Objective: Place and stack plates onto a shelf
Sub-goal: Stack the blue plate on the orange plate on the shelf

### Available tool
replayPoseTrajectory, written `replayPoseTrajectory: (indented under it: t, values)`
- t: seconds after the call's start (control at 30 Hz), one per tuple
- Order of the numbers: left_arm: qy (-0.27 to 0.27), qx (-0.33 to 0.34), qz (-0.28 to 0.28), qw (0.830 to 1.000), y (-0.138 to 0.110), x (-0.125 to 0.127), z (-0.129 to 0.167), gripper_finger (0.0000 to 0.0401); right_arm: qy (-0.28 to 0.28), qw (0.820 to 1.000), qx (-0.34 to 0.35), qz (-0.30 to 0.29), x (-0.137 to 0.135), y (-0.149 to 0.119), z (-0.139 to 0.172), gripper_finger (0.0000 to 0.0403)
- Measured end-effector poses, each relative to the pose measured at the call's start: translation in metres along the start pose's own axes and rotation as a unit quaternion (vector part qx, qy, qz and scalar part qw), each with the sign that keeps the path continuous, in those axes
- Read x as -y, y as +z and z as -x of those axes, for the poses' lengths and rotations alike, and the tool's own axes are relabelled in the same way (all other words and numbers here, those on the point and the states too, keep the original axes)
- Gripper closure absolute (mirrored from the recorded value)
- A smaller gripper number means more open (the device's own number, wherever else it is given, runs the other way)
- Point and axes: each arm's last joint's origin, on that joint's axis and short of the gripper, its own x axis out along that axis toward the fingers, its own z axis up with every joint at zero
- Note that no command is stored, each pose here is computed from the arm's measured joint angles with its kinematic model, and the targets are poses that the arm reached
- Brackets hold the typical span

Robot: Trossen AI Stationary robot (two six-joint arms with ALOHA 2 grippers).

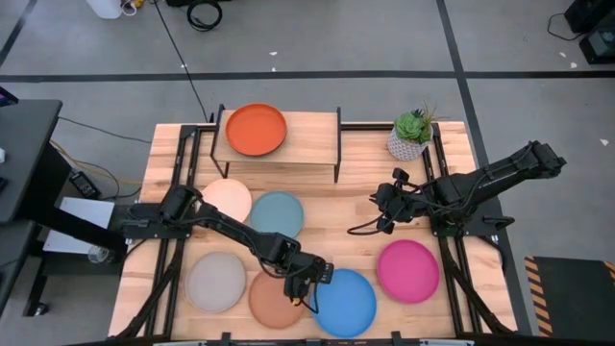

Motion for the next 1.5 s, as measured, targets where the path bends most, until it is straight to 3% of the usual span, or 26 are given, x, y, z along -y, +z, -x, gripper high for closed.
replayPoseTrajectory:
  t: [0.5,0.93,1.23,1.5]
  values:
    - [0.008,-0.001,-0.131,0.991,-0.007,0.000,-0.010,0.0255,0.001,1.000,0.002,0.000,0.000,0.000,0.000,0.0354]
    - [0.020,-0.043,-0.131,0.990,0.003,-0.001,-0.010,0.0255,0.003,1.000,-0.001,0.002,0.000,0.000,0.000,0.0353]
    - [0.008,-0.065,-0.220,0.973,0.015,0.001,-0.009,0.0255,0.012,1.000,0.005,-0.004,-0.001,0.002,0.000,0.0353]
    - [0.006,-0.046,-0.296,0.954,0.016,0.002,-0.009,0.0255,0.012,1.000,0.005,-0.001,-0.001,0.002,0.000,0.0353]
